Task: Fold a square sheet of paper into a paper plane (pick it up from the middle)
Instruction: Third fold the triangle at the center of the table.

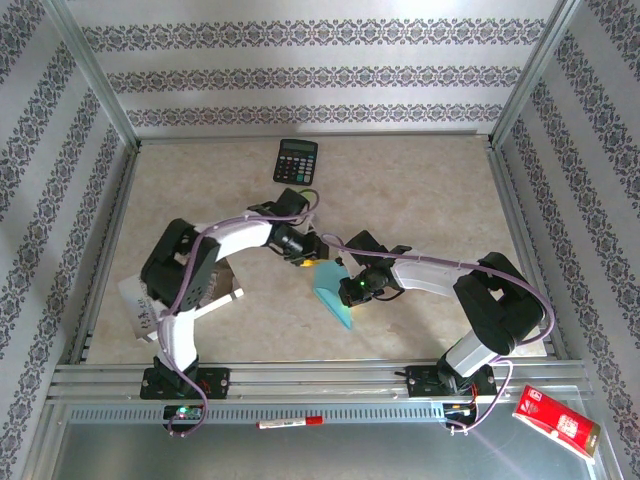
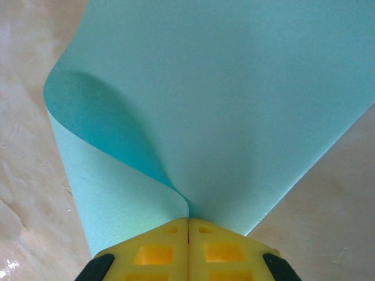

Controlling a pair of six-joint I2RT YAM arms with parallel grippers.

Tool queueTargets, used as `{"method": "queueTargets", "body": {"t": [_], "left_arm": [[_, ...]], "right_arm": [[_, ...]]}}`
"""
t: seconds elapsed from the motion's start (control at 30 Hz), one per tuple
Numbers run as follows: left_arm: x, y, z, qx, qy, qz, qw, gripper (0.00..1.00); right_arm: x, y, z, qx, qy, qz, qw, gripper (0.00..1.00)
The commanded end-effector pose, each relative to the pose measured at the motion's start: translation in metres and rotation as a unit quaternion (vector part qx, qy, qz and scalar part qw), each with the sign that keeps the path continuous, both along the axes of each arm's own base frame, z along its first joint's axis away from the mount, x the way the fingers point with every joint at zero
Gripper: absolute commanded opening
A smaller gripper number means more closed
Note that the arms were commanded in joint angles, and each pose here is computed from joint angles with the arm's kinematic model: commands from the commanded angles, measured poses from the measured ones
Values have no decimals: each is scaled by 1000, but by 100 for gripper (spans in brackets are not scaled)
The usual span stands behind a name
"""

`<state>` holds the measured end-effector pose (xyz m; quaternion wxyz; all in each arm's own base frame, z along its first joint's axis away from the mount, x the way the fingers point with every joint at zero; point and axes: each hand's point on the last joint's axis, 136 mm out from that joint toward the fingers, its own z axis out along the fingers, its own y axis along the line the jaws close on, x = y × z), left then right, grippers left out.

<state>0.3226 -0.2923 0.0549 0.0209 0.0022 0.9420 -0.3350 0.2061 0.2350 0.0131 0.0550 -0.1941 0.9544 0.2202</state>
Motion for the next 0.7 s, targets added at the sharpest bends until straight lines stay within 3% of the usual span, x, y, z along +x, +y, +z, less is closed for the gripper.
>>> {"method": "queueTargets", "body": {"t": [0.0,0.1,0.23,0.4,0.67], "left_arm": [[-12,23,20,9,-23,50,998,31],[-41,22,27,-30,-25,81,996,16],[-86,-5,34,-59,-51,60,995,2],[-123,-29,23,-79,-76,37,993,0],[-142,-71,11,-101,-102,41,989,0]], "right_arm": [[-14,-11,-15,-30,17,-2,999,6],[-14,-11,-15,-31,19,-3,999,6],[-14,-12,-16,-35,21,-5,999,6],[-15,-13,-18,-35,27,-6,999,6],[-17,-12,-22,-38,43,-1,998,6]]}}
